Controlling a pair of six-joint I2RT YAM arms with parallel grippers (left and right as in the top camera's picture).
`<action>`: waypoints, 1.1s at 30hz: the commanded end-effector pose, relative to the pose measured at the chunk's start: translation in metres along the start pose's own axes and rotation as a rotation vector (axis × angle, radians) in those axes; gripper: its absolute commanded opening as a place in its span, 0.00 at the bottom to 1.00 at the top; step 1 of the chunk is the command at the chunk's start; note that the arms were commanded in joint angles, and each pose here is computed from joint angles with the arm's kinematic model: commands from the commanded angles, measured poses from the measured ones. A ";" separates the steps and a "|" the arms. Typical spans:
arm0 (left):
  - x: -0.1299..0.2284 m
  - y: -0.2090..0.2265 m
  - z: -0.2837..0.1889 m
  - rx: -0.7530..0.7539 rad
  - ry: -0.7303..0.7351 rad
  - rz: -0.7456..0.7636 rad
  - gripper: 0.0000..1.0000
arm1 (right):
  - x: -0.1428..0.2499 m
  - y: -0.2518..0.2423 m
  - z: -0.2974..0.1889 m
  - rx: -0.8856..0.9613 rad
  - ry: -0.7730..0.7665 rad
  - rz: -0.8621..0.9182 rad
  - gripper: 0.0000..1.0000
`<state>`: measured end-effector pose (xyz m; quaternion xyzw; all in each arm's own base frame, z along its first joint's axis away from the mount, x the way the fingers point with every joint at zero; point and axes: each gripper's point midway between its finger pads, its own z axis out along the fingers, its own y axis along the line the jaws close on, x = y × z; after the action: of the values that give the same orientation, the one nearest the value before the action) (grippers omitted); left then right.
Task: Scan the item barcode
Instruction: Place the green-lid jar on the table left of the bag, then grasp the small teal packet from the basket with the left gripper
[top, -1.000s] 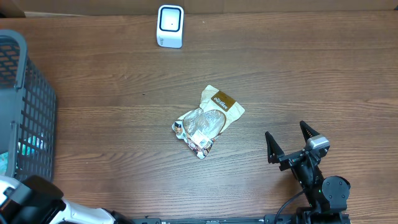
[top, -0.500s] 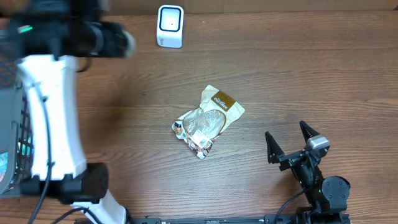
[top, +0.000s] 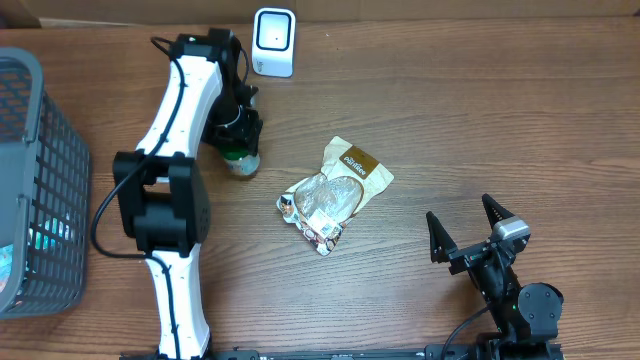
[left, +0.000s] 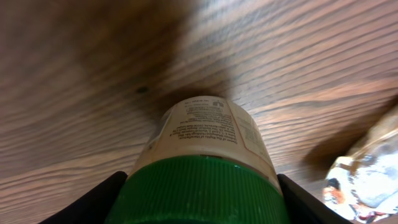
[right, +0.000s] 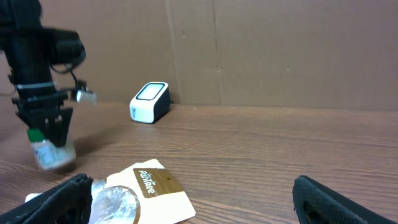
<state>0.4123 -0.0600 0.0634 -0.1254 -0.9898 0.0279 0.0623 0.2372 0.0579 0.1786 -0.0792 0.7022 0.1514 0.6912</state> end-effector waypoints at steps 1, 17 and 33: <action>0.003 0.002 0.019 0.006 0.060 -0.016 0.49 | 0.002 -0.001 0.000 0.001 -0.002 0.003 1.00; -0.005 0.015 -0.189 -0.115 -0.477 -0.245 0.99 | 0.002 -0.001 0.000 0.001 -0.002 0.004 1.00; 0.254 0.278 -0.267 -0.265 -0.680 -1.461 0.93 | 0.002 -0.001 0.000 0.001 -0.002 0.003 1.00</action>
<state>0.2807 0.2643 0.3658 0.5184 -0.7944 -0.1058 -0.2982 0.2372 0.0580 0.1785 -0.0794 0.7023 0.1514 0.6911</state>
